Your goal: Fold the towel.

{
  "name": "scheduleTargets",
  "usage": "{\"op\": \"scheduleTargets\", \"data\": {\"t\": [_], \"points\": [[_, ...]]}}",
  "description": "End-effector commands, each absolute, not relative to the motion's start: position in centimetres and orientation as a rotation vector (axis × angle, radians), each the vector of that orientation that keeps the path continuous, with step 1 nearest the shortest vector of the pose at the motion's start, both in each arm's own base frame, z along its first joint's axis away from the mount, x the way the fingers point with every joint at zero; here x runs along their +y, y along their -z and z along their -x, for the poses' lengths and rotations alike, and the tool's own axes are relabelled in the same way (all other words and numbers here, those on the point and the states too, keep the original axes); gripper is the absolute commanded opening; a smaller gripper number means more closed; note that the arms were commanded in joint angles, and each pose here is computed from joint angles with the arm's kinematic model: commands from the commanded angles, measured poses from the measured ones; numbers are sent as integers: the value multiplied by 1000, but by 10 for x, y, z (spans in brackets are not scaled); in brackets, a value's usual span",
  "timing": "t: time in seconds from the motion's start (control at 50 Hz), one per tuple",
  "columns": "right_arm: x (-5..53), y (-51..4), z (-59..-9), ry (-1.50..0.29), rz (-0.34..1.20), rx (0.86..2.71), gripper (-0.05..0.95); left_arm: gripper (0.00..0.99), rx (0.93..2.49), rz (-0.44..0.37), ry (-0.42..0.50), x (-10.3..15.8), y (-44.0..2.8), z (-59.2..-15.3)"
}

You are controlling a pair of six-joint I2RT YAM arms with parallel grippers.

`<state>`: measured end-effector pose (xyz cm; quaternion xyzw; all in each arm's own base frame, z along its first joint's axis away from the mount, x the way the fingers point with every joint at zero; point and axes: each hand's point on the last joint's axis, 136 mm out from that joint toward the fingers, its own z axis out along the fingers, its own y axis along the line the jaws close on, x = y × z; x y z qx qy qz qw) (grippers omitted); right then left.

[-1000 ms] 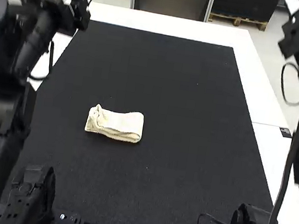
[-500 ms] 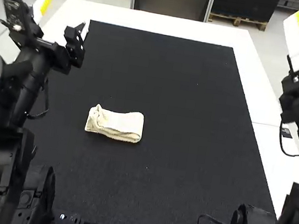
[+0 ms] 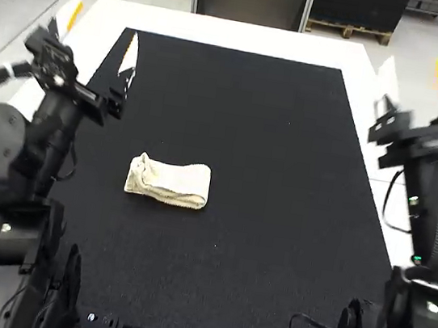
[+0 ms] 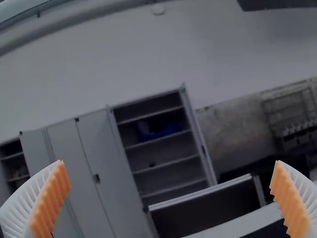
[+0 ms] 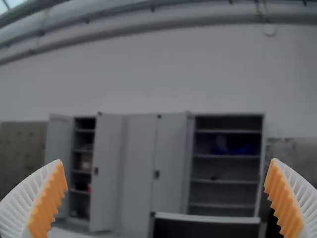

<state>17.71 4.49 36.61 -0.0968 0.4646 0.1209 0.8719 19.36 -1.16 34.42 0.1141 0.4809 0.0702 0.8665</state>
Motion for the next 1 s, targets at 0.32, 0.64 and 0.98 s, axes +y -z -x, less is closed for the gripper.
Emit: {"op": "scheduleTargets", "data": {"t": [0.32,0.64,0.98], "points": [[-40,-249,-231,230,-95,1261,920,905,1364,75,-486,73,-228,-229],[-35,-160,-244,160,-106,1626,920,964,1544,105,-325,63,-181,-238],[-14,-151,-246,59,-11,1664,920,964,1543,113,-317,63,-181,-238]]}}
